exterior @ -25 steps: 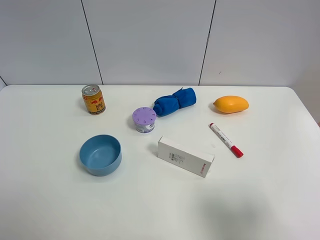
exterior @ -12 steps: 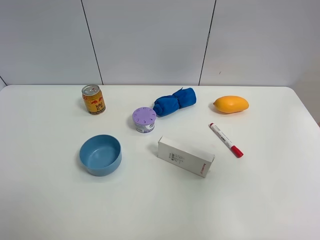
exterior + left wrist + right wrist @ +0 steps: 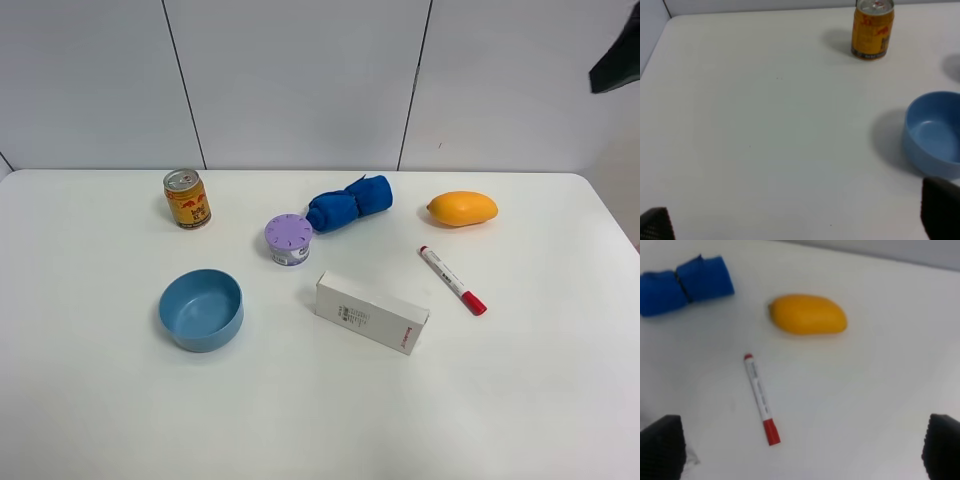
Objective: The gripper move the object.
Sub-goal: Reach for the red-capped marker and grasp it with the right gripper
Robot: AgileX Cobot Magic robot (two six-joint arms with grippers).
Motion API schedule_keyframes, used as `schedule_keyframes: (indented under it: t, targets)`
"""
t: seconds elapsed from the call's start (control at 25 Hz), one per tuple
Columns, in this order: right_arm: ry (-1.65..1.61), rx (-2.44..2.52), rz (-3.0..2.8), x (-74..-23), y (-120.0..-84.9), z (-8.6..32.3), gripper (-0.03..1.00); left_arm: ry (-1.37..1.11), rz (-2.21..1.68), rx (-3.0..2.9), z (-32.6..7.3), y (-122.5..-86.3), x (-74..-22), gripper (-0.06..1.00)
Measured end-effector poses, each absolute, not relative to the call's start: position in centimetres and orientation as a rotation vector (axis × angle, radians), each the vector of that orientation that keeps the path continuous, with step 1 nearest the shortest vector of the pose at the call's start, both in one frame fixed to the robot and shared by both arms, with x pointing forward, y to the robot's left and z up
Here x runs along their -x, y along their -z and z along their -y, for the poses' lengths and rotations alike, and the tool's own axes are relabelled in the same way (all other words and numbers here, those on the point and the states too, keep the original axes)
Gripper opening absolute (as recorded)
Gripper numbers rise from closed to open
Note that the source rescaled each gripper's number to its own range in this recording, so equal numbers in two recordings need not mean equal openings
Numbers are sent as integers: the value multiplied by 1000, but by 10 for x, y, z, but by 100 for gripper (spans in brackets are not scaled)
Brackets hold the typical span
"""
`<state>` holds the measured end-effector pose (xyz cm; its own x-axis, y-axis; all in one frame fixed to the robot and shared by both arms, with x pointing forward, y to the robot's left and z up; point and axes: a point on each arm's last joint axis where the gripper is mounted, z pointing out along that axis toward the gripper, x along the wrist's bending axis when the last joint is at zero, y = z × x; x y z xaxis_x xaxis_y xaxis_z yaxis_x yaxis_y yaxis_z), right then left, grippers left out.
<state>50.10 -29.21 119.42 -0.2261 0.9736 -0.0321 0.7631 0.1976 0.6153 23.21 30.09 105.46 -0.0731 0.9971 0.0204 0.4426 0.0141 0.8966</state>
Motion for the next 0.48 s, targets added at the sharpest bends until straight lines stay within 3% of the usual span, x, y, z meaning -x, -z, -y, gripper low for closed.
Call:
schedule_keyframes:
  t: [0.48]
  targets:
    - [-374,-1552,-2501,-585,-1076,208,95,-1015,-1599,-1505,-301,-1055,-232,100]
